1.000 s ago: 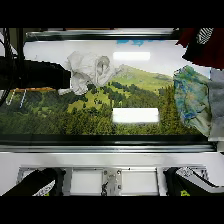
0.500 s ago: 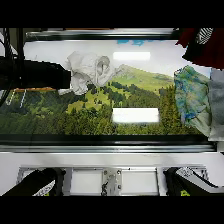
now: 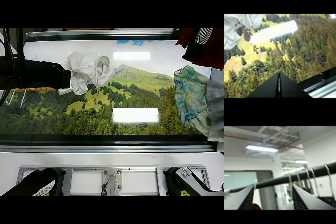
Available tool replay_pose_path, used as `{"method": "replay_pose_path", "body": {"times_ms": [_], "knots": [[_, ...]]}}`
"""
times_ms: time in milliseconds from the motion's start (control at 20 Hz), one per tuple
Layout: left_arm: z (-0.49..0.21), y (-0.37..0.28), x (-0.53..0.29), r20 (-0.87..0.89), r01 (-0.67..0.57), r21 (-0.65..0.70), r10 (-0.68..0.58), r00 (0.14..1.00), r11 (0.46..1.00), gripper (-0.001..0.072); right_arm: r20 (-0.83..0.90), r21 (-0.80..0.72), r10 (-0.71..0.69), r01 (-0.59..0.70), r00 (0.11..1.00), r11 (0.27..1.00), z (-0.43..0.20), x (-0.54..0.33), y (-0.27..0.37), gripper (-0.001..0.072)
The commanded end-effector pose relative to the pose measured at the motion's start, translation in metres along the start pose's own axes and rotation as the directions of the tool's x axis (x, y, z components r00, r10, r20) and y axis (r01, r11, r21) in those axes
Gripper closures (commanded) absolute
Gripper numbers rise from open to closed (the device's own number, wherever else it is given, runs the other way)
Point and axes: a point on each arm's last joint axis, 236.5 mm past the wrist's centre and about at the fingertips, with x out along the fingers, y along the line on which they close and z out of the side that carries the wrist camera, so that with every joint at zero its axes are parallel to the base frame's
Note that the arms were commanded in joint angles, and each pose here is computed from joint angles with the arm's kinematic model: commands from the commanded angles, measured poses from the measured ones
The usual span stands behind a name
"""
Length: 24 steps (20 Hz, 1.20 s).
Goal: Fold the clothes and pants, and hang the long-sleeved shirts on hangers.
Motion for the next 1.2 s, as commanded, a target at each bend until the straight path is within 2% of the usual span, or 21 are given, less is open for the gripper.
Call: {"method": "replay_pose_path", "body": {"times_ms": [0,100,200,300,400,500,650,750,850,1000,1150], "knots": [[0.002,0.000,0.000,0.009,0.001,0.001,-0.001,1.000,1.000,0.0694,0.119,0.041,0.310,-0.317,0.943,0.948,0.036,-0.016,0.082,0.0199],[0.003,-0.001,0.000,0.014,0.002,0.001,-0.002,1.000,1.000,0.0694,0.011,0.070,0.500,-0.500,0.866,0.864,0.007,-0.032,0.133,0.0199],[0.003,-0.001,0.000,0.014,0.002,0.001,-0.002,1.000,1.000,0.0694,-0.185,0.148,0.666,-0.650,0.723,0.746,-0.047,-0.062,0.187,0.0199],[0.003,0.000,0.000,0.014,0.002,0.001,-0.002,1.000,1.000,0.0694,-0.319,0.245,0.755,-0.719,0.573,0.650,-0.094,-0.096,0.233,0.0199],[0.003,-0.001,0.000,0.013,0.003,0.001,-0.003,1.000,1.000,0.0694,-0.351,0.313,0.833,-0.785,0.428,0.535,-0.120,-0.135,0.288,0.0199],[-0.002,0.000,0.005,0.010,0.003,-0.003,-0.002,1.000,1.000,0.0694,-0.315,0.404,0.912,-0.832,0.263,0.379,-0.128,-0.186,0.350,0.0200],[-0.017,0.005,0.024,0.035,0.006,-0.043,-0.004,0.999,0.999,0.0694,-0.210,0.535,0.978,-0.839,-0.016,0.101,-0.122,-0.288,0.434,0.0200],[-0.025,0.002,0.038,0.061,0.033,-0.063,-0.030,0.998,0.997,0.0694,-0.161,0.583,0.965,-0.809,-0.206,-0.075,-0.119,-0.364,0.472,0.0200],[-0.033,-0.006,0.047,0.064,0.078,-0.085,-0.073,0.995,0.993,0.0694,-0.089,0.632,0.930,-0.742,-0.357,-0.224,-0.108,-0.435,0.496,0.0200],[-0.046,-0.015,0.057,0.030,0.123,-0.114,-0.121,0.992,0.986,0.0694,-0.009,0.668,0.867,-0.648,-0.498,-0.366,-0.092,-0.507,0.513,0.0200],[-0.052,-0.020,0.061,0.011,0.142,-0.127,-0.141,0.990,0.982,0.0694,0.034,0.671,0.828,-0.601,-0.560,-0.434,-0.080,-0.539,0.521,0.0205]]}}
